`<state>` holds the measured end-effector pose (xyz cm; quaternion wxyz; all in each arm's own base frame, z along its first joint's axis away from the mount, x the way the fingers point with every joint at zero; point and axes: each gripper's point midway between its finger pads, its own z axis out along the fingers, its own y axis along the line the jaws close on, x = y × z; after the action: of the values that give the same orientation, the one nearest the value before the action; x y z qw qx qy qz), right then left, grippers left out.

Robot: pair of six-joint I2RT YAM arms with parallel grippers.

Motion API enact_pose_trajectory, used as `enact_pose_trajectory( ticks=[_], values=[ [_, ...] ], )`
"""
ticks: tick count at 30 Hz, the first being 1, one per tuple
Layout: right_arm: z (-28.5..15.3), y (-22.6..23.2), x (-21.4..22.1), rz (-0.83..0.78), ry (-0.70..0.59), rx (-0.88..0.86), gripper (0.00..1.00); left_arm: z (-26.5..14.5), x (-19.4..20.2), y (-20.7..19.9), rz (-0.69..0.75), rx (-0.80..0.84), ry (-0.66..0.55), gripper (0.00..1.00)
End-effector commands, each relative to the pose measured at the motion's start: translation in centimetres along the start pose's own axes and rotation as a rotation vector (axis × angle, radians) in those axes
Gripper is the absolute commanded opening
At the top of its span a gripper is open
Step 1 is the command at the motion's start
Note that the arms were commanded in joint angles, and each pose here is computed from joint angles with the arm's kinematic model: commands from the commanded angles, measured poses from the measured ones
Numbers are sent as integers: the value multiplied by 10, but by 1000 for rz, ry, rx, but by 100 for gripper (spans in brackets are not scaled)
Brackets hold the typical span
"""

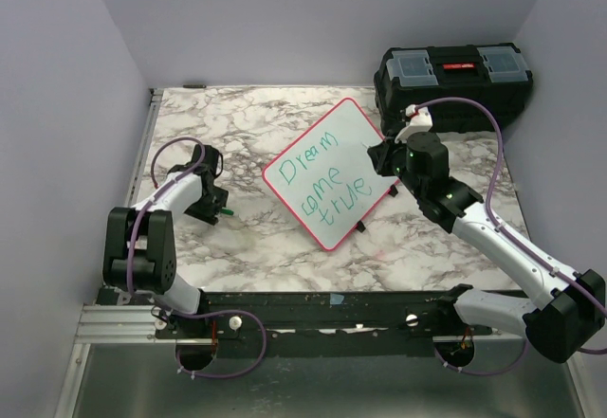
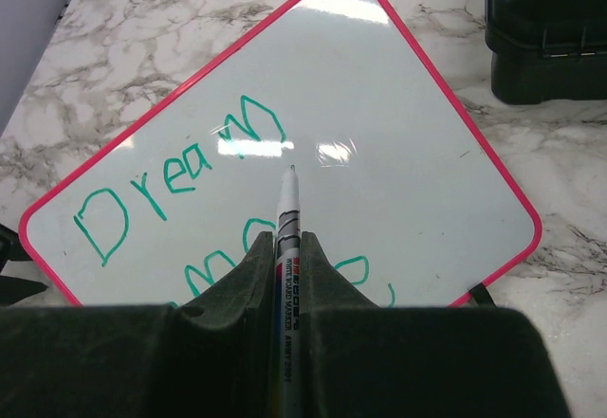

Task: Write a sentence on the whiteboard
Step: Move the pen cap to the center of the board.

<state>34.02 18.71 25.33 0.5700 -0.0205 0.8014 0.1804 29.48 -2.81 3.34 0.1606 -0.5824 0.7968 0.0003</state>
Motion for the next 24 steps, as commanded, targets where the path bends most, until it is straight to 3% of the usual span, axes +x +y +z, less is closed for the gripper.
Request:
enact_pose_trajectory(
  ticks=[1,9,19,21,24],
  values=[
    [2,4,4,-2,-3,-21,1,0,1,-7,-21,-24,5,48],
    [1,4,2,0,-9,-26,1,-2,5,-13,11,-111,-2,35],
    [-3,9,-1,-3,7,-47,1,-8,25,-13,34,-135,53,29],
    [-3,11,2,-2,18,-57,1,-11,18,-14,83,-92,19,24],
    [-3,15,8,5,39,-82,1,-23,-2,-20,153,-1,-68,26]
  ],
)
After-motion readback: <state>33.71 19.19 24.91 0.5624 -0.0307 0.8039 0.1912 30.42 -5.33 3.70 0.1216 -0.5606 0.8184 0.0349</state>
